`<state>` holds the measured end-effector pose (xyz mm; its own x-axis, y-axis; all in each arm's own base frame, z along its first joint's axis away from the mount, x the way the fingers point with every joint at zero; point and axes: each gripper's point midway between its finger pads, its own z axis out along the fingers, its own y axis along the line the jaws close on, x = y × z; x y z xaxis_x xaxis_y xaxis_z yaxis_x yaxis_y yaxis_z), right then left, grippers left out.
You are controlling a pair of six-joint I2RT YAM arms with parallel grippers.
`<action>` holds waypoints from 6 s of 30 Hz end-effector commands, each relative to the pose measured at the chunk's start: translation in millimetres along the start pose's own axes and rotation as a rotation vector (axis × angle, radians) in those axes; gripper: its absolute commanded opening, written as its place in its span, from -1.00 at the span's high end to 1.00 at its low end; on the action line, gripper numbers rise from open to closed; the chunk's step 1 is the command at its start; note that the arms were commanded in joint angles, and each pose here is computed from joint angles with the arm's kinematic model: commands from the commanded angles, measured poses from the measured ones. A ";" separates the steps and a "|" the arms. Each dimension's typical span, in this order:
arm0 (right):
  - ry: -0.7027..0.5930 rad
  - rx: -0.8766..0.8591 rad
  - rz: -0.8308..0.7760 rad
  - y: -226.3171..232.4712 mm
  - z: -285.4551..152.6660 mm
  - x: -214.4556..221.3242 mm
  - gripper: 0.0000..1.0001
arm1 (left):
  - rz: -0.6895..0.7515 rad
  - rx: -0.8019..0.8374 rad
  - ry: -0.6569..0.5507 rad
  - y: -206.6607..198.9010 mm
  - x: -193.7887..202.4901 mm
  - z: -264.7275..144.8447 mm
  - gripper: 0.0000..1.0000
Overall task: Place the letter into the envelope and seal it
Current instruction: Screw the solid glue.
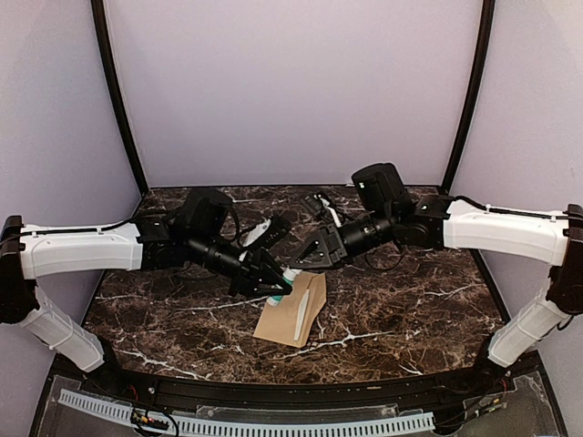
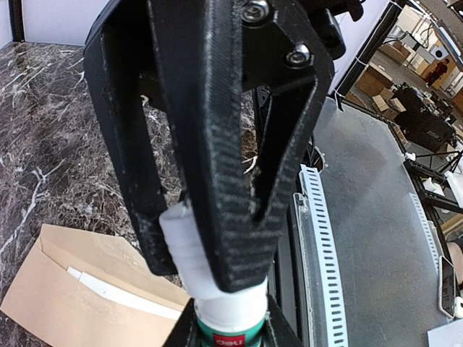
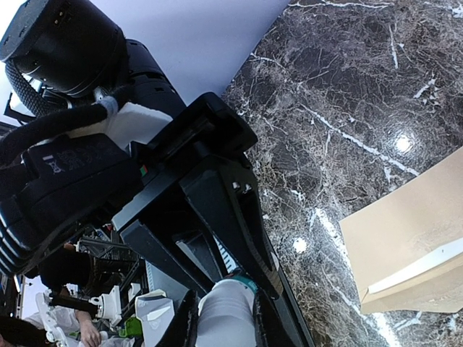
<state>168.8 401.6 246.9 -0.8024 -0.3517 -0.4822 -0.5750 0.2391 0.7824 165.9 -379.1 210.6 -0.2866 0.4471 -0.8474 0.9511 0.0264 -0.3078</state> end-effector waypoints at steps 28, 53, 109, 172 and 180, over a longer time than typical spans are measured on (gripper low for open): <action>-0.021 -0.103 -0.068 41.4 -7.2 8.8 0.77 | -0.098 0.136 -0.026 -5.5 -3.7 4.5 1.00; -0.170 0.122 -0.124 24.8 -24.2 -14.0 0.79 | -0.161 0.154 -0.030 -0.6 -3.7 6.2 1.00; -0.091 0.156 -0.062 -9.9 -0.6 4.1 0.74 | -0.135 0.183 -0.049 -8.8 -7.1 1.5 1.00; -0.091 -0.021 -0.063 24.7 0.1 11.6 0.51 | -0.232 0.171 -0.021 8.4 1.0 8.7 1.00; -0.096 -0.011 -0.062 23.0 -0.5 11.0 0.44 | -0.236 0.171 -0.019 9.0 1.8 9.5 1.00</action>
<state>161.9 398.7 234.2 -0.8127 -0.2759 -0.5131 -0.5804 0.3058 0.7548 158.1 -384.2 197.2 -0.4970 0.4548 -0.7390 0.8123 -0.0558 -0.5806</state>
